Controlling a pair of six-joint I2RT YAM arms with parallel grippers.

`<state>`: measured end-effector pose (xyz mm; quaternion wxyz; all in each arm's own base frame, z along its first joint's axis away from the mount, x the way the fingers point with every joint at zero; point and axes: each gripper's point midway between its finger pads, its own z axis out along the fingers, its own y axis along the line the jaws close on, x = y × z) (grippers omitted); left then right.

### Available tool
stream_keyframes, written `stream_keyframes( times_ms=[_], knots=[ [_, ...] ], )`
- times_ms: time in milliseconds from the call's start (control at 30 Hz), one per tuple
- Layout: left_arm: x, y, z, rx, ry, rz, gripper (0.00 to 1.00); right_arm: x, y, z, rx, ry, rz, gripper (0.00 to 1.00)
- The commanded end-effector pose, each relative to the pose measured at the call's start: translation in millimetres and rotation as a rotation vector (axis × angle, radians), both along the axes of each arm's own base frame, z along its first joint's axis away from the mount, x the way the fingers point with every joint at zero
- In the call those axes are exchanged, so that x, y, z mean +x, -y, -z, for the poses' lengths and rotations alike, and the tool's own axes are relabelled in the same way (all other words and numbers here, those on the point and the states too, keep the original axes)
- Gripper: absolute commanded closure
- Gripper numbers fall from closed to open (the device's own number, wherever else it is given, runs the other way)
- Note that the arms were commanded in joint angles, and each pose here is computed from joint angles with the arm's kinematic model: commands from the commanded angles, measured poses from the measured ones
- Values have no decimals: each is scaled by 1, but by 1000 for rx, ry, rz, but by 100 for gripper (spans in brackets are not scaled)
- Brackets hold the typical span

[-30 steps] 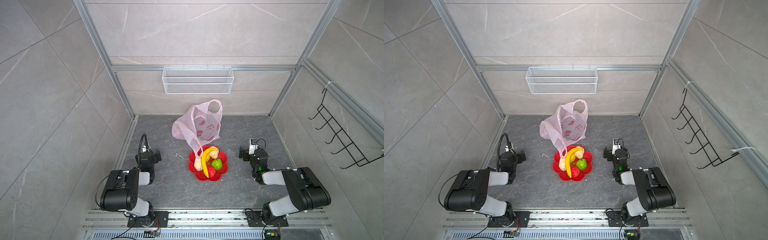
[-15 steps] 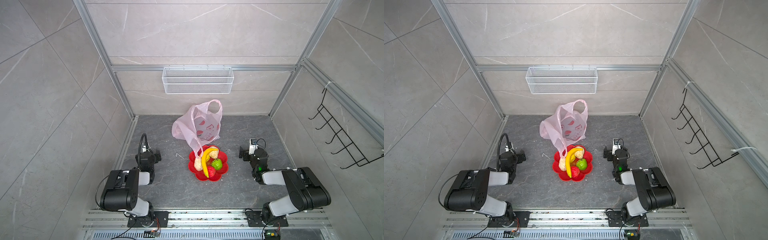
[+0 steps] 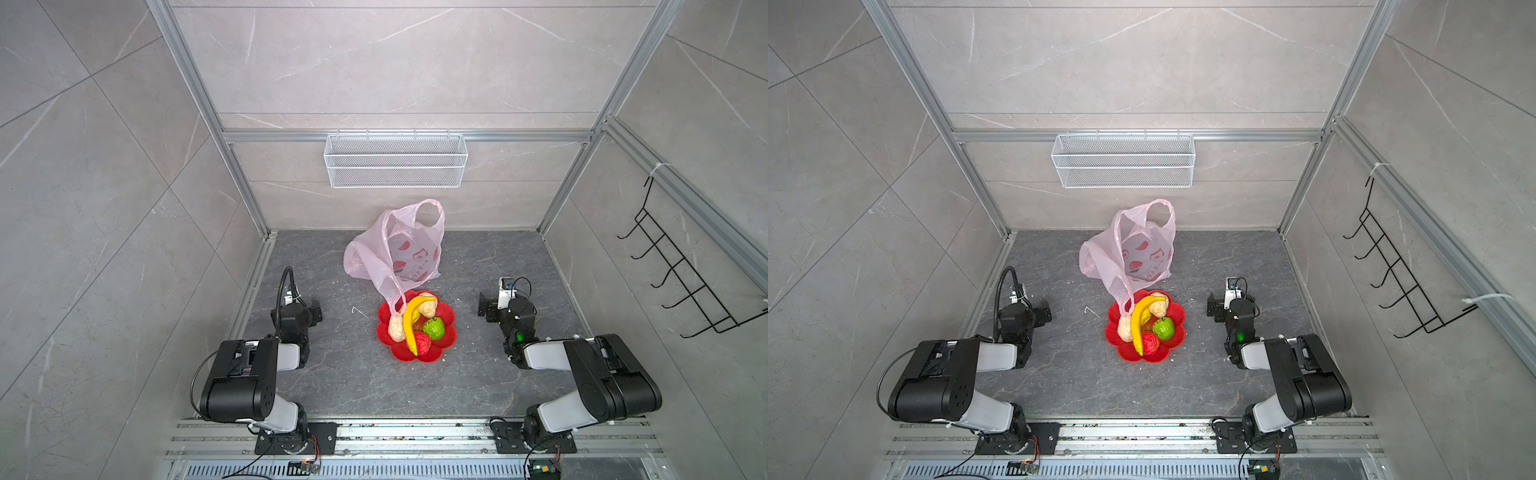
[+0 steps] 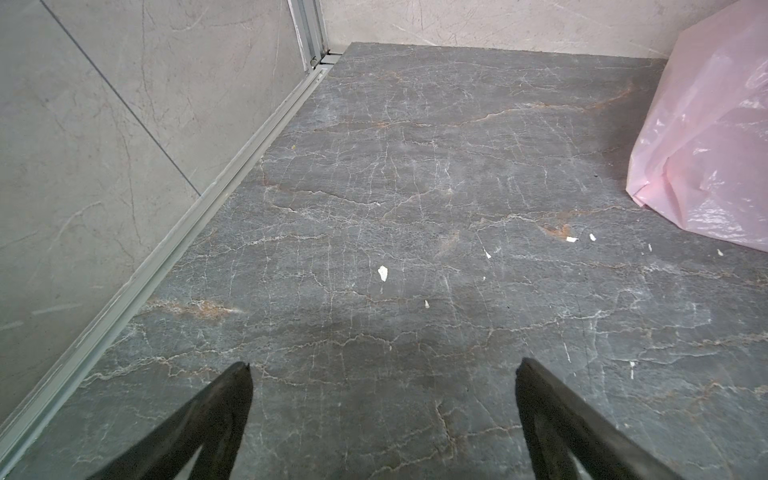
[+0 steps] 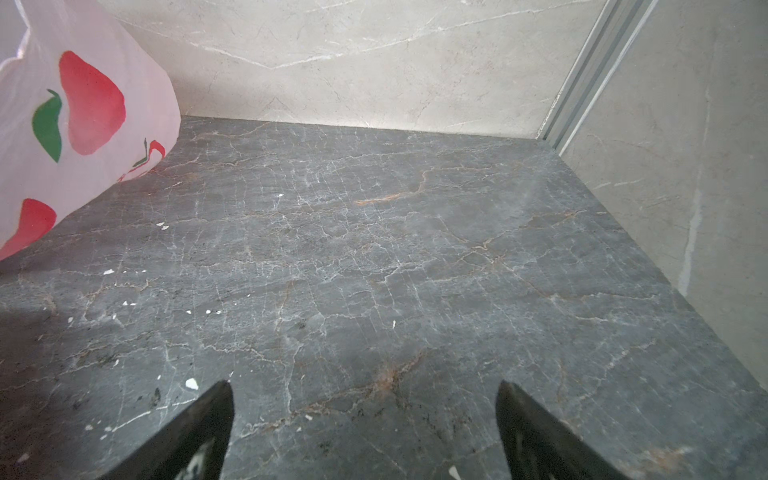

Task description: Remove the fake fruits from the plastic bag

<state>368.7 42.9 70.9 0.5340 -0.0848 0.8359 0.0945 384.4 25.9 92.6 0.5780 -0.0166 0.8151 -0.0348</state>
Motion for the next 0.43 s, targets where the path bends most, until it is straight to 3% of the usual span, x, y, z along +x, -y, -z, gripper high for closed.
stream_keyframes(
  times_ms=[0,400],
  knots=[
    [11,-1,-19,-2,71,2,0,2,-2,0,14,-6,-7,1],
    [11,-1,-19,-3,71,2,0,3,-2,0,14,-6,-6,1]
  ],
)
